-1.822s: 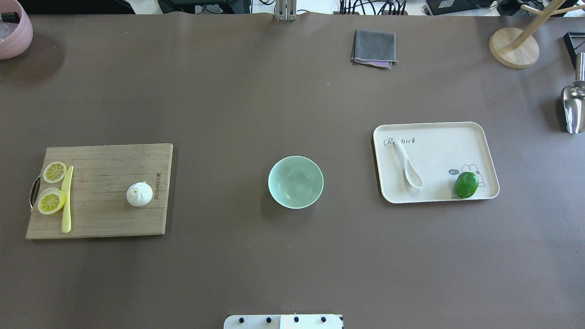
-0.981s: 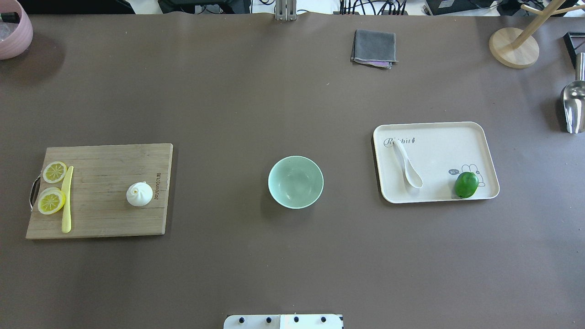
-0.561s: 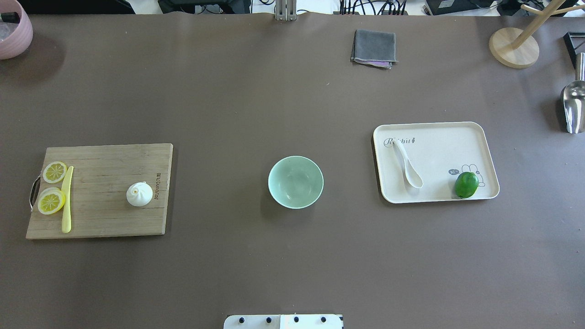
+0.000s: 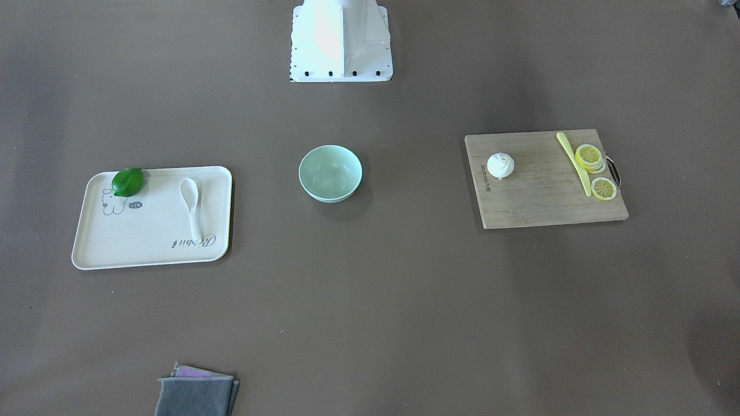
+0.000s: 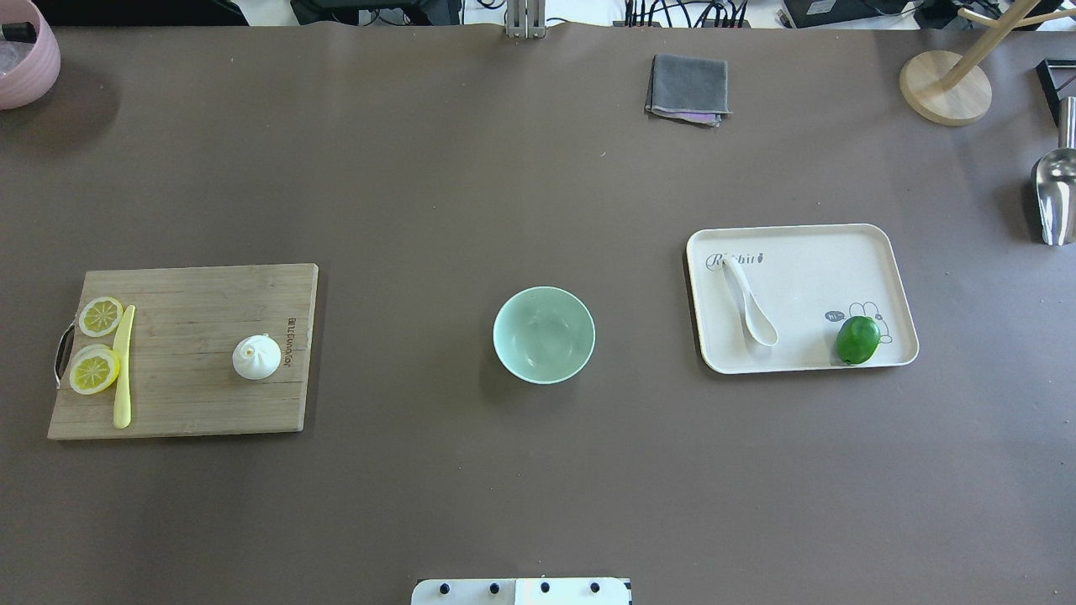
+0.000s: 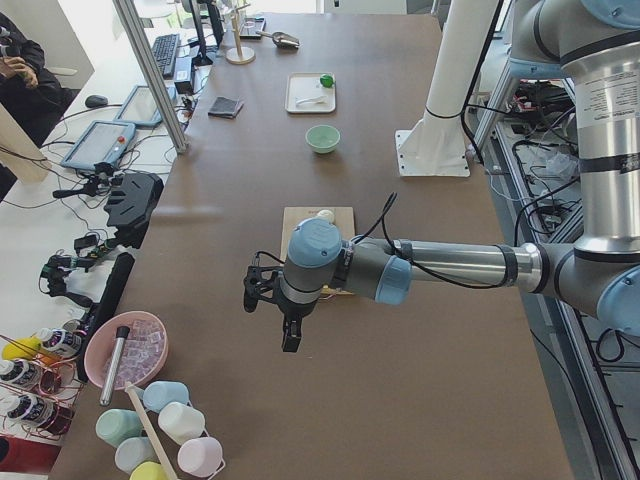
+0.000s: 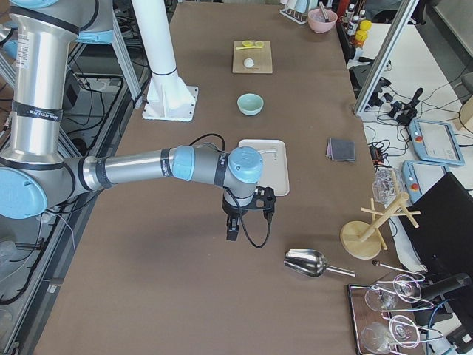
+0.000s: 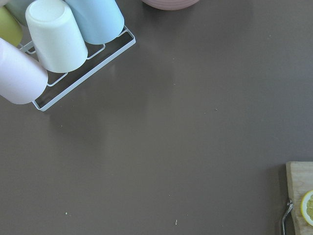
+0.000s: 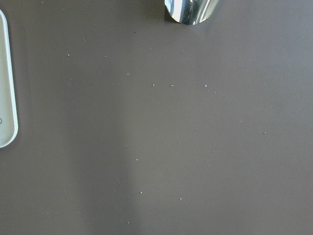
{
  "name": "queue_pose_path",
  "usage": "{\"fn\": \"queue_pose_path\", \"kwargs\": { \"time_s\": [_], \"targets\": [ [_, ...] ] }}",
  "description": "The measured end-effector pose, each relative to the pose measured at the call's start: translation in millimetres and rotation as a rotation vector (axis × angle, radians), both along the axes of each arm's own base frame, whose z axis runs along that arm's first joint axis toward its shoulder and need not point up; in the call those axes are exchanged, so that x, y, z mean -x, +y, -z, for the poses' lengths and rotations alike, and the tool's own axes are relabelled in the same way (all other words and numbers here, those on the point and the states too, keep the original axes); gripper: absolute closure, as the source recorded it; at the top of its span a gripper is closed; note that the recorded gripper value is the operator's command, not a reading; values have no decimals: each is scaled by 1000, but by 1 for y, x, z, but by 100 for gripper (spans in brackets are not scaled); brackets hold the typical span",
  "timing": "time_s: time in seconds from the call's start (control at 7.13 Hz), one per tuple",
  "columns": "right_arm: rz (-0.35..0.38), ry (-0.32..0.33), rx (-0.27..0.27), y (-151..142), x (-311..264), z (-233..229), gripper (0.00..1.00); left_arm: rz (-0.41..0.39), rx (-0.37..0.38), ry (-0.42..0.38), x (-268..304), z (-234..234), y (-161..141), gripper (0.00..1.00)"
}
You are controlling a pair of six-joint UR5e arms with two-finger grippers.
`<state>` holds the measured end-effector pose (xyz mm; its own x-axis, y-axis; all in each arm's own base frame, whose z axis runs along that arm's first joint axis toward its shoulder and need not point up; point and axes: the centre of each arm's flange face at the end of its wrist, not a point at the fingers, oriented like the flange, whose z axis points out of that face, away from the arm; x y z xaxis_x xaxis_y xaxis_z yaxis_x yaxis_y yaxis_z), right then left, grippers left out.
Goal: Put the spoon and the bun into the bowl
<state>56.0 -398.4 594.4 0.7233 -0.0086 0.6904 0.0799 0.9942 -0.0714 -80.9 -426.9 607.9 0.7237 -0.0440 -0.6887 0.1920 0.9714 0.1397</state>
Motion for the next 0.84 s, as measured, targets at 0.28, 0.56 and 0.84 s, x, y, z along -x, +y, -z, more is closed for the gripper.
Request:
{"fn": "queue_pose_path", "kwargs": {
  "time_s": [0.28,0.56,0.84],
  "targets": [
    [1,-2,-34,-14,1,14,0,-8,-26,10,-1,3,0,2],
    [9,0,-115,-51,4,45,0,-32,-87,43,-10,16,-5,2],
    [35,-19,-240,-78,19,79,0,-138,-247,94,-69,57,-39,2]
  ]
}}
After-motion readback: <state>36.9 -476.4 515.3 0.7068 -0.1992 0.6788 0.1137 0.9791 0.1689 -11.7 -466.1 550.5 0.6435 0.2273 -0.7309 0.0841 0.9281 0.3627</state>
